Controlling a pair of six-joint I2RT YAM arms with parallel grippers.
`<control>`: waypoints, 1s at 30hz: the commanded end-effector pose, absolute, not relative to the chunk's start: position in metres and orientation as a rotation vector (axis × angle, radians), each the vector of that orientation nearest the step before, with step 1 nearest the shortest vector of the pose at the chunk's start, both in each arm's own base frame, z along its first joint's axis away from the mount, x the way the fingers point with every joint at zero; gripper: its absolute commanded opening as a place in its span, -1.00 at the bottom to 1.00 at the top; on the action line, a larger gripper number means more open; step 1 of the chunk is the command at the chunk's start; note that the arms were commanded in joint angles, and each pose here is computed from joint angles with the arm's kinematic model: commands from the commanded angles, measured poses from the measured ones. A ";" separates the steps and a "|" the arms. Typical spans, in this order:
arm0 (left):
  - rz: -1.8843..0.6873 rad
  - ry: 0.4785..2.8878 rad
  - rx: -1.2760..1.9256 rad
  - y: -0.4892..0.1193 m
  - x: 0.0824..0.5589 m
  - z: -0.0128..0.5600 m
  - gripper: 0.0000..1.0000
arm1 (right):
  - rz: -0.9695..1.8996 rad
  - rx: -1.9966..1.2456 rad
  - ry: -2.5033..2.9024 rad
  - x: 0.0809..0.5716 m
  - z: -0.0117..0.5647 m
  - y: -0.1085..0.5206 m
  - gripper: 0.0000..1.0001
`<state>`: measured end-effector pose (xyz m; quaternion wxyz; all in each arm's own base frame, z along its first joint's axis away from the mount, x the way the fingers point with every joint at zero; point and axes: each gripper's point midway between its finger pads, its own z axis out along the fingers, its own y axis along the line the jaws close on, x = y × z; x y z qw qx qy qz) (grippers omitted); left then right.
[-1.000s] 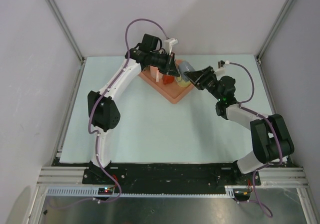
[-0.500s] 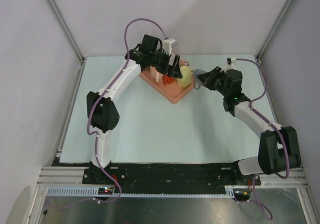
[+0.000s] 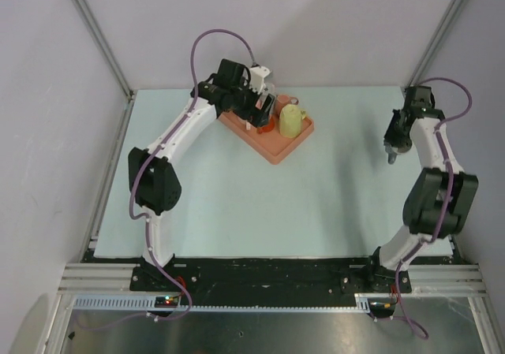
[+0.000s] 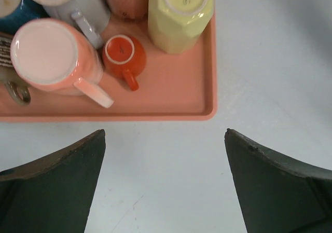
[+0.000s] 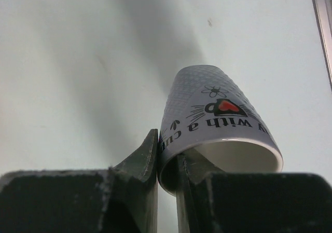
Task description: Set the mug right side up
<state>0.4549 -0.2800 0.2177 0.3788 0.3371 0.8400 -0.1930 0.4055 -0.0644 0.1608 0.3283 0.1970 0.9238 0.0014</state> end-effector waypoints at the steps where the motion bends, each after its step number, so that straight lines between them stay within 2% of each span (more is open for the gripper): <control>1: -0.397 2.111 0.918 -0.268 0.456 0.222 0.99 | -0.030 0.478 2.672 0.388 0.129 -0.086 -1.00; 13: -0.209 2.156 1.098 -0.261 0.494 0.145 0.44 | -0.029 0.511 2.805 0.399 0.080 -0.098 -0.98; 17: -0.183 2.163 1.071 -0.266 0.513 0.133 0.44 | -0.073 0.524 2.838 0.395 0.066 -0.103 -0.76; 22: -0.212 2.141 1.035 -0.281 0.532 0.129 0.41 | -0.074 0.523 2.818 0.397 0.072 -0.102 -0.29; 25: -0.208 2.153 1.022 -0.285 0.540 0.116 0.34 | -0.072 0.518 2.806 0.397 0.080 -0.101 -0.01; 30: -0.236 2.187 1.003 -0.288 0.540 0.101 0.18 | -0.092 0.503 2.785 0.393 0.099 -0.098 0.29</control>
